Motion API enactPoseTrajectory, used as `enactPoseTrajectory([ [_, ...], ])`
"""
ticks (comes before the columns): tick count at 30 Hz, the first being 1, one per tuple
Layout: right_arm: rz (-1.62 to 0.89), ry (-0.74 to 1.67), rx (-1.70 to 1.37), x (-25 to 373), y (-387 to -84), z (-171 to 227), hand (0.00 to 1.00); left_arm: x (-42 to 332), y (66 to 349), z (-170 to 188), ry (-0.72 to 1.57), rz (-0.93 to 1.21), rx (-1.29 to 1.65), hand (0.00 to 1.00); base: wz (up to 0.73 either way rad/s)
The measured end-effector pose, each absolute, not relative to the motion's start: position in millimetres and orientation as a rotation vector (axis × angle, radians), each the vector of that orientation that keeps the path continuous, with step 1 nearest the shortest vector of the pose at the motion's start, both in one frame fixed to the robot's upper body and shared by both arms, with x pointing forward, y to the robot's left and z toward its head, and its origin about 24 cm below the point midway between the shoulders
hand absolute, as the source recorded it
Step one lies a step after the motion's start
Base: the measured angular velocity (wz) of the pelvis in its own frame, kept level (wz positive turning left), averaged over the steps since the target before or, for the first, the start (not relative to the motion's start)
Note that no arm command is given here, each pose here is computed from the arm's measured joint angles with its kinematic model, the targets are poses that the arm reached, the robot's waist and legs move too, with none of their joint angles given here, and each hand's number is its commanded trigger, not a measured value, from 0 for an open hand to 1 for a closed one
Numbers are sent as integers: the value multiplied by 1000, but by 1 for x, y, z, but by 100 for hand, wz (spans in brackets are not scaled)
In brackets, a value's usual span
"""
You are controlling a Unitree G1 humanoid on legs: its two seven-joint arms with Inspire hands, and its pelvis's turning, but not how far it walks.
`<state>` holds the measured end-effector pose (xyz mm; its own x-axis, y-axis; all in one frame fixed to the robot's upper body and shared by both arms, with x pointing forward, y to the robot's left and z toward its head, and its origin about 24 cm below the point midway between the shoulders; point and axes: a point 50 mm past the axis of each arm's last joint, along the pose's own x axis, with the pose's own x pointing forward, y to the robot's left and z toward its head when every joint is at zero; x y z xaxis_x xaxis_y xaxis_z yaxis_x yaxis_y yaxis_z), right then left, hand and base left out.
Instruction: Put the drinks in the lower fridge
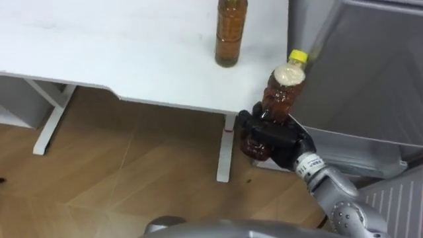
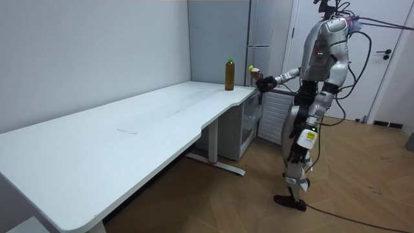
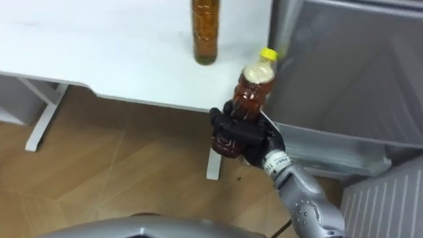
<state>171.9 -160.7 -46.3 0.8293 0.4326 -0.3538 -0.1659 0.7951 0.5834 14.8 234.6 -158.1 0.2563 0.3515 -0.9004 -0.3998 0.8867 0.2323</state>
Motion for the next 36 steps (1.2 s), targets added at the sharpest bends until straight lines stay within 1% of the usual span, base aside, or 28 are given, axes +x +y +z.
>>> enactPoseTrajectory([
  [2, 342, 496, 583, 172, -155, -47, 100, 38, 229, -158, 1173, 378, 26, 0, -2],
  [4, 347, 501, 563, 172, -154, -47, 100, 48, 228, -157, 1155, 315, 68, 0, -3],
  [7, 347, 509, 518, 172, -155, -48, 100, 50, 225, -158, 1158, 237, 113, 0, -5],
  [26, 317, 513, 515, 177, -151, -49, 100, 51, 226, -159, 1168, 220, 106, 0, -2],
  [36, 282, 503, 529, 199, -153, -48, 100, 63, 227, -159, 1158, 190, 185, 0, 0],
])
